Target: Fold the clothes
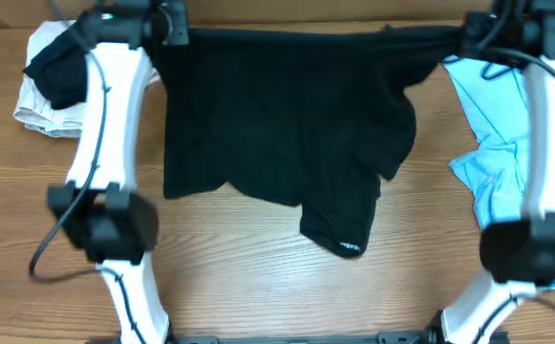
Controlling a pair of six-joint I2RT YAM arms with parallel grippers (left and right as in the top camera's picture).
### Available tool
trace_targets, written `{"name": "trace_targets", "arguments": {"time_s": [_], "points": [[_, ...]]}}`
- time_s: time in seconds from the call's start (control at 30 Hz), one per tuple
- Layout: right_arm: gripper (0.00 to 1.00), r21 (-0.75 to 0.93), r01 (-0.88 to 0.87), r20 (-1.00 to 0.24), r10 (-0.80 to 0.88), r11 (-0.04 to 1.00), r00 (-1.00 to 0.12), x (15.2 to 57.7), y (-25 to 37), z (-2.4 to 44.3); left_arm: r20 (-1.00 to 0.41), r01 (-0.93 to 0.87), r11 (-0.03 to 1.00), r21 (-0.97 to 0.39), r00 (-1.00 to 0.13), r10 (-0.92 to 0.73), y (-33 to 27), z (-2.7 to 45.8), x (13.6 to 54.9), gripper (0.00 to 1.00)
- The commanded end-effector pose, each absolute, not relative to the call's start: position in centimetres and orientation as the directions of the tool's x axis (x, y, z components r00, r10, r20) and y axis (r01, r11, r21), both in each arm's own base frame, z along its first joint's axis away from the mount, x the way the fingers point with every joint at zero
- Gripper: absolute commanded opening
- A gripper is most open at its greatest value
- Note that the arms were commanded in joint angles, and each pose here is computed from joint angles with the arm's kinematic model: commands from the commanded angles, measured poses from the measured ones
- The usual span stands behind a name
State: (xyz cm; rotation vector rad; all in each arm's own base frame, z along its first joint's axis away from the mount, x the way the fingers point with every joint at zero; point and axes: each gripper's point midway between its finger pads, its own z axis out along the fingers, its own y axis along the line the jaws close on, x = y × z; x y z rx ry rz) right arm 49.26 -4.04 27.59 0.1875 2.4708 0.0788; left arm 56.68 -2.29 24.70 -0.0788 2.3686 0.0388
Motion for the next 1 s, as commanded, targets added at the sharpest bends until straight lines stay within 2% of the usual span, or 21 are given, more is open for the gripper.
{"name": "trace_targets", "arguments": {"time_s": [0.0, 0.17, 0.23, 0.33, 0.53, 0.67, 0.77, 0.87, 0.97], "points": [[0.04, 0.141, 0.101, -0.608, 0.167, 0.985, -0.776, 53.9, -4.3, 22.9, -0.694, -0.080, 0.996, 0.040, -0.719, -0.030, -1.8, 18.3, 61.0, 0.04], [0.04, 0.223, 0.071, -0.588, 0.192, 0.972, -0.786, 57.5, -3.3, 17.6, -0.710, -0.079, 0.996, 0.037, -0.703, -0.030, -2.1, 12.9, 64.3, 0.07], [0.04, 0.228, 0.074, -0.581, 0.197, 0.971, -0.790, 57.7, -3.2, 17.0, -0.714, -0.081, 0.996, 0.038, -0.699, -0.030, -2.1, 12.5, 64.6, 0.07], [0.04, 0.234, 0.078, -0.568, 0.201, 0.969, -0.798, 57.2, -3.1, 17.2, -0.718, -0.079, 0.996, 0.047, -0.696, -0.022, -2.0, 12.8, 64.6, 0.04], [0.04, 0.297, 0.068, -0.507, 0.217, 0.953, -0.834, 53.8, -1.6, 19.7, -0.668, -0.031, 0.994, 0.103, -0.743, 0.046, -1.7, 14.2, 62.4, 0.04], [0.04, 0.297, 0.077, -0.476, 0.218, 0.952, -0.852, 52.8, -1.5, 19.7, -0.645, -0.016, 0.996, 0.092, -0.762, 0.047, -1.9, 14.0, 61.7, 0.05], [0.04, 0.292, 0.079, -0.462, 0.213, 0.953, -0.861, 52.5, -1.5, 19.3, -0.647, 0.056, 0.998, 0.033, -0.760, 0.064, -3.6, 13.5, 61.9, 0.14], [0.04, 0.292, 0.078, -0.464, 0.213, 0.953, -0.860, 52.5, -1.5, 19.4, -0.669, 0.187, 0.982, -0.024, -0.733, 0.123, -5.9, 12.8, 62.7, 0.28], [0.04, 0.292, 0.079, -0.461, 0.212, 0.953, -0.862, 52.5, -1.5, 19.3, -0.677, 0.210, 0.977, -0.046, -0.725, 0.124, -6.5, 11.1, 63.6, 0.36]]}}
